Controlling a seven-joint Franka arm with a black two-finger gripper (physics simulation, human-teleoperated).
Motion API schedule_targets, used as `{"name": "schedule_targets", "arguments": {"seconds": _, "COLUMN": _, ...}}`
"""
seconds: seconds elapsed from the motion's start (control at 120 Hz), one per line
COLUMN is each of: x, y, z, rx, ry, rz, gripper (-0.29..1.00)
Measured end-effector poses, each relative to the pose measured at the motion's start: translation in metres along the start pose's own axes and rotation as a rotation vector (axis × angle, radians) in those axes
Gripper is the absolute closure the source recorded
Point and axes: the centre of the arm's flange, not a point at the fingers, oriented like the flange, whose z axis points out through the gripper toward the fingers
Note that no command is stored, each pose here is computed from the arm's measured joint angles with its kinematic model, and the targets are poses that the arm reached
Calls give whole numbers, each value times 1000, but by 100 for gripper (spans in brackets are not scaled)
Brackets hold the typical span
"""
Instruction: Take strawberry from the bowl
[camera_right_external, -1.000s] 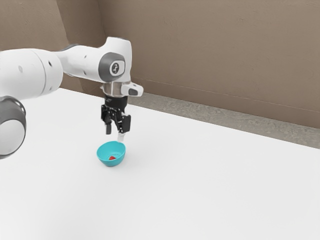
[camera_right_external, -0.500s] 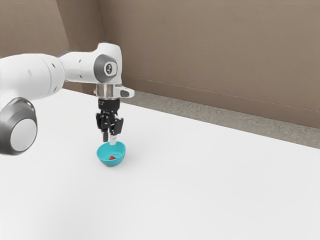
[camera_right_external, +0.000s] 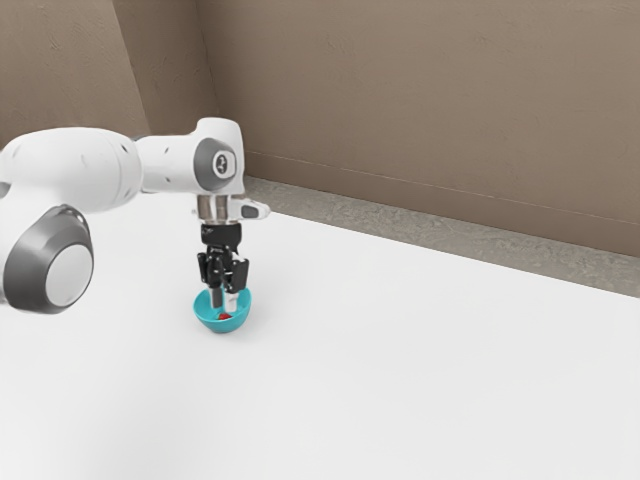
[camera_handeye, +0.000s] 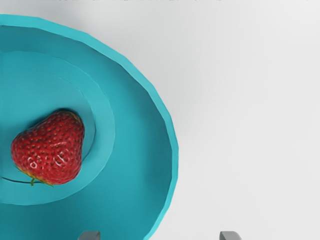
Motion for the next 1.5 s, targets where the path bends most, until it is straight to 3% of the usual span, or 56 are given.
{"name": "schedule_targets", "arguments": {"seconds": 0.333, "x": 7, "y": -27, "z": -7, "rx": 13, "ry": 53, "rz": 13, "gripper": 40}}
{"name": "schedule_targets", "arguments": {"seconds": 0.583, "x": 18, "y": -44, "z": 20, "rx": 0, "ry": 34, "rz": 23, "gripper": 38}}
{"name": "schedule_targets", "arguments": {"seconds": 0.65, "x": 19, "y": -46, "z": 23, "rx": 1, "ry": 29, "rz": 20, "gripper": 28}}
{"name": "schedule_targets", "arguments": {"seconds": 0.767, "x": 19, "y": -46, "z": 26, "rx": 0, "ry": 19, "rz": 2, "gripper": 22}}
{"name": "schedule_targets", "arguments": {"seconds": 1.05, "x": 20, "y": -44, "z": 23, "rx": 3, "ry": 29, "rz": -6, "gripper": 30}}
{"name": "schedule_targets", "arguments": {"seconds": 1.208, "x": 20, "y": -41, "z": 18, "rx": 6, "ry": 42, "rz": 11, "gripper": 54}}
{"name": "schedule_targets", "arguments": {"seconds": 1.5, "x": 23, "y": -43, "z": 26, "rx": 2, "ry": 35, "rz": 29, "gripper": 56}}
